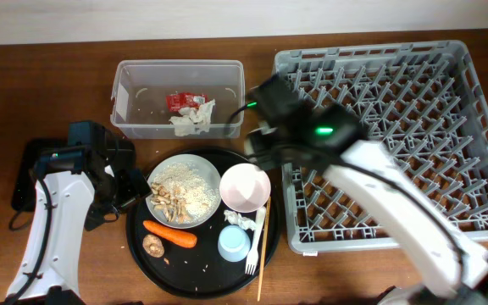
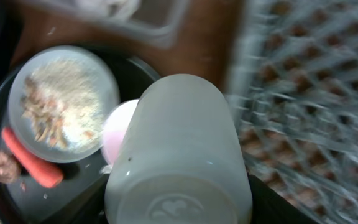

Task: Sort waste into correct bins and load items into the dishwasher rack
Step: 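Grasp the white cup with the right gripper, then place the white cup upside down in the rack's right side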

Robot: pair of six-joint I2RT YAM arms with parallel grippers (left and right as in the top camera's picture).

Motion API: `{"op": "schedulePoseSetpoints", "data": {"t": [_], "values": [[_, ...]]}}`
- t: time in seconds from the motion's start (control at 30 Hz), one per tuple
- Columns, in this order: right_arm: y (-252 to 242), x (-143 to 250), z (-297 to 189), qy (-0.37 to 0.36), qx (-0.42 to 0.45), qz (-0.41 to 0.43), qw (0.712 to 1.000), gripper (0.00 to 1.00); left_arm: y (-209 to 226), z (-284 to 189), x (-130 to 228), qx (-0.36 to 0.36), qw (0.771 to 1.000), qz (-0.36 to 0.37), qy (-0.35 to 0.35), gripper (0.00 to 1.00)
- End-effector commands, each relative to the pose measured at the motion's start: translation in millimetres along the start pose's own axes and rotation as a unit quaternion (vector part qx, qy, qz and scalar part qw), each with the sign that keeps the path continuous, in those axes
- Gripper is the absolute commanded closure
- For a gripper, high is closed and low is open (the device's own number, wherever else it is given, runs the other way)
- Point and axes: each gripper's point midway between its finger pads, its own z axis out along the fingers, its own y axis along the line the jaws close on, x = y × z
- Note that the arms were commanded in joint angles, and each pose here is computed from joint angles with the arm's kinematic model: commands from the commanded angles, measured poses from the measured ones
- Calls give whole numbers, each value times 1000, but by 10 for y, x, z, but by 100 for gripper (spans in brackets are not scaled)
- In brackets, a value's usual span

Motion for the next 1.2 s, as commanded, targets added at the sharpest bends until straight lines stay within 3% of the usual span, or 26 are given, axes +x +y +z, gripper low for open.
{"op": "schedulePoseSetpoints", "data": {"t": [0.0,0.17,0.33,0.67,0.8,1.17], "values": [[-779,-38,-326,-29,69,99,992,41,45,31,-2,-9,1000,3,2,1],[-1911,214,-568,-14,149,223,963,41,45,30,-2,-9,1000,3,2,1],[-2918,728,-724,7,219,364,905,41,45,30,-3,-9,1000,3,2,1],[-3861,1725,-599,26,275,517,810,41,45,30,-3,-9,1000,3,2,1],[-4024,1821,-517,6,269,539,798,41,48,29,5,-10,1000,3,4,1],[-4105,1825,-108,30,227,537,812,41,49,30,8,-10,1000,3,4,1]]}}
